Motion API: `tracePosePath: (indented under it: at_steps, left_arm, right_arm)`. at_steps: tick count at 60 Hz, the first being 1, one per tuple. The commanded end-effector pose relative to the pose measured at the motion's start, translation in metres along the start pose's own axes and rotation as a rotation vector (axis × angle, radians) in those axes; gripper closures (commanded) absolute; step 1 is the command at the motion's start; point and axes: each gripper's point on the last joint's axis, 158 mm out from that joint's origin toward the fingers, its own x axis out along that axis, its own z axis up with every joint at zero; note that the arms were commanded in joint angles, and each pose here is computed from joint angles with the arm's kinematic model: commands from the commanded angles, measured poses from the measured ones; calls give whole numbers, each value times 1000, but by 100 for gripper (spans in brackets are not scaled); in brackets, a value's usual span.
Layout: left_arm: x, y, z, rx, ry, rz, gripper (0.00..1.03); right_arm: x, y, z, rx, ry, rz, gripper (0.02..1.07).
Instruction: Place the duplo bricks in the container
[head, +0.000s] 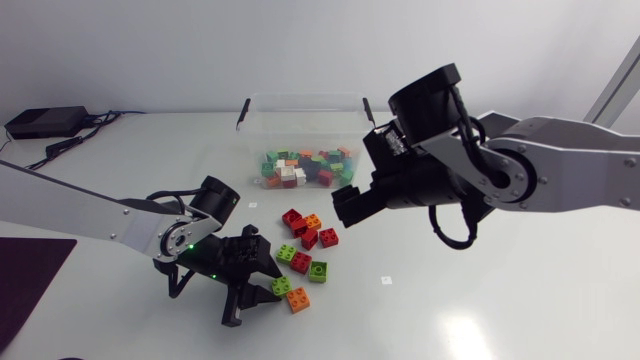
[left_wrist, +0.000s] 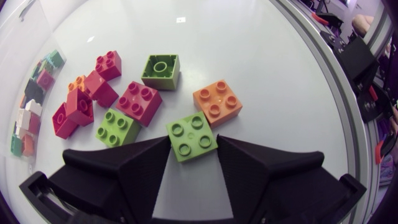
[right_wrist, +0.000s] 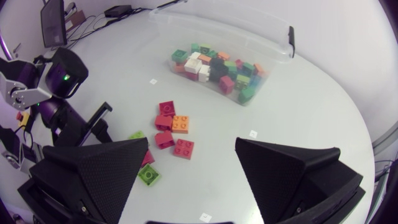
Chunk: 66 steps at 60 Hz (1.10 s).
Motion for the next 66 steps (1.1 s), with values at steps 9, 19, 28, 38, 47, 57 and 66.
tracePosePath:
  at_steps: [9, 19, 28, 38, 47, 57, 66]
  left_arm:
    - [-8, 12, 5, -34, -6, 31, 76]
    - [-27, 19, 2, -52, -12, 76, 76]
    - [-44, 24, -5, -76, -19, 126, 76]
    - [-70, 36, -17, -122, -30, 212, 76]
    - [-99, 50, -25, -181, -51, 310, 76]
    - [-126, 62, -23, -232, -94, 391, 76]
    - [-161, 79, -14, -272, -146, 500, 76]
  right_arm:
    - [2, 44, -39, -61, 123, 128, 6]
    - [8, 67, -67, -29, 300, 232, 7]
    - [19, 83, -90, -60, 402, 248, 7]
    - [33, 106, -111, -108, 491, 254, 7]
    - [43, 118, -123, -143, 552, 243, 7]
    - [52, 123, -131, -147, 610, 234, 11]
    - [57, 129, -139, -153, 649, 231, 13]
